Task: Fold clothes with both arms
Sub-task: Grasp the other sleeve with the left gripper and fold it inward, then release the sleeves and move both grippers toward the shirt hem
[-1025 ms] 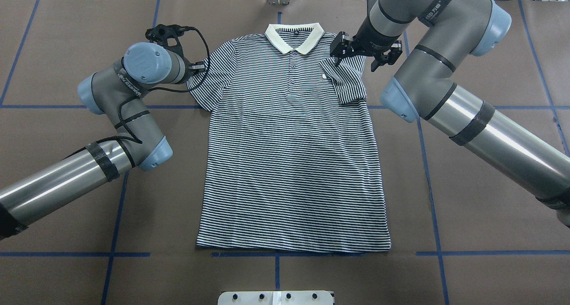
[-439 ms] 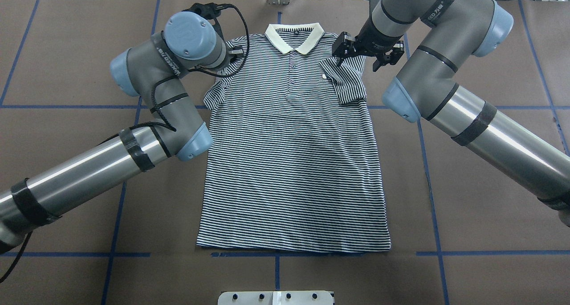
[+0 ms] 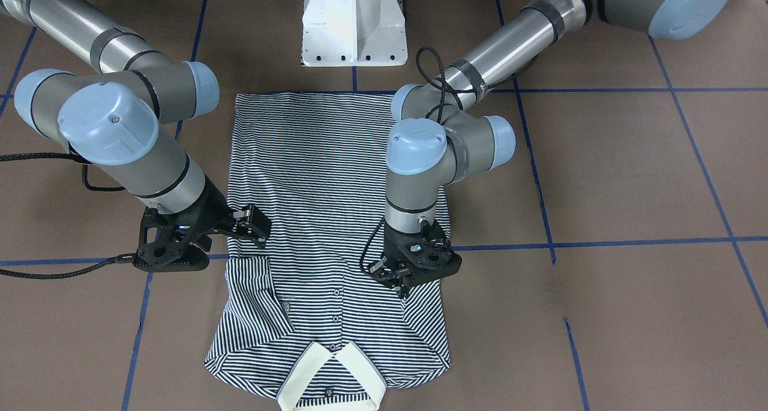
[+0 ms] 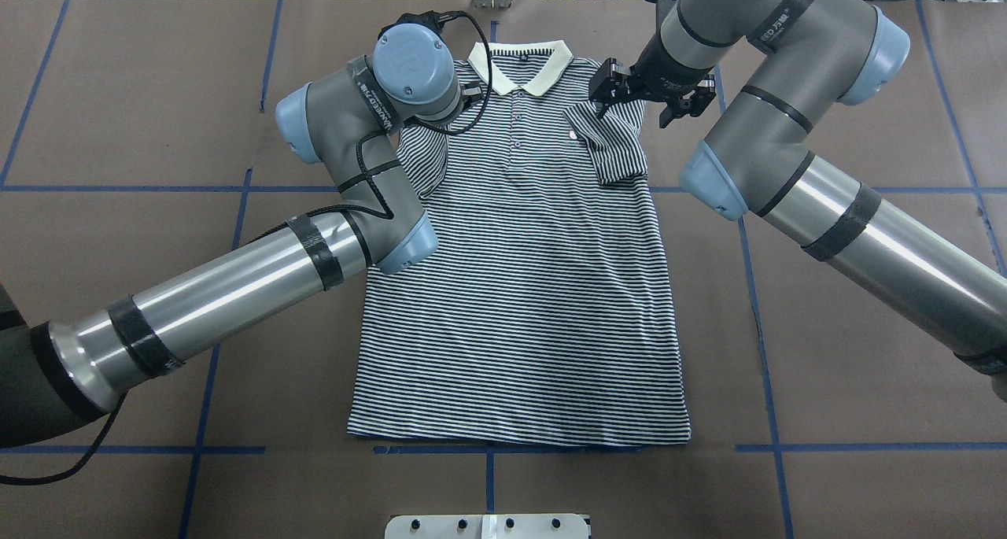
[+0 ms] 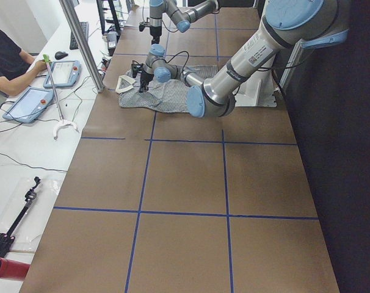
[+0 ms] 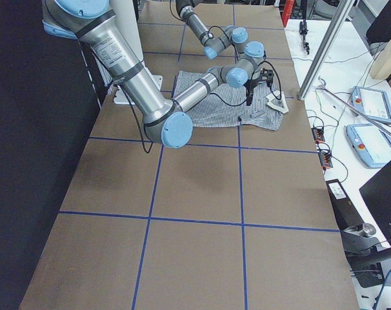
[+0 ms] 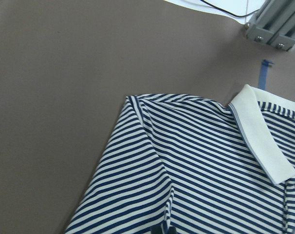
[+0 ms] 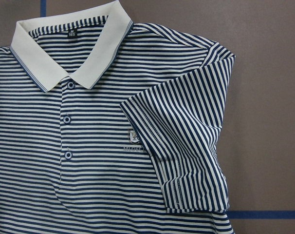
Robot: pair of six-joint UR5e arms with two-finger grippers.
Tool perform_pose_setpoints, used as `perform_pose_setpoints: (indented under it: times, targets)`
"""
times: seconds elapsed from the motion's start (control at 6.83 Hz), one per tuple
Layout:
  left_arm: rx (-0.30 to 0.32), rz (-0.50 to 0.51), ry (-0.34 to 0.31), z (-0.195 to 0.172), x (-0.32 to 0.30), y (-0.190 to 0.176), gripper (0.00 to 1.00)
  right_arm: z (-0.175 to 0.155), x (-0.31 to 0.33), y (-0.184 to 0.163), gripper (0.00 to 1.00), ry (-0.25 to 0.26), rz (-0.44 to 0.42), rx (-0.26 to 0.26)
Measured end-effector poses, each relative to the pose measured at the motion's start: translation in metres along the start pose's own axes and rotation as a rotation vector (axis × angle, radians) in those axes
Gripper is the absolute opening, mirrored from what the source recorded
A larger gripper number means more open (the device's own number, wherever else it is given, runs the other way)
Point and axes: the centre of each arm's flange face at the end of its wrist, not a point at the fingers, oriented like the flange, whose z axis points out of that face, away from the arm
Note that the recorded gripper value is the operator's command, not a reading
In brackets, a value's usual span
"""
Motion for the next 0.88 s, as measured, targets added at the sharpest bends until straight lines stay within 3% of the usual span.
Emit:
perform_pose_setpoints:
  times: [0.15,0.73,0.88]
  targets:
    - [0.012,-0.003,0.021,0.002,0.004,-0.001,0.99,0.0,0.0,0.0,1.0,-0.001,0.004,0.0]
    - [0.019,0.032,0.105,-0.012,0.016,-0.002,1.0,0.002,0.003,0.002,1.0,0.0,0.008,-0.004]
    - [-0.013,0.064,0.123,-0.025,0.016,0.002,1.0,0.002,0.005,0.01,1.0,-0.004,0.013,-0.005]
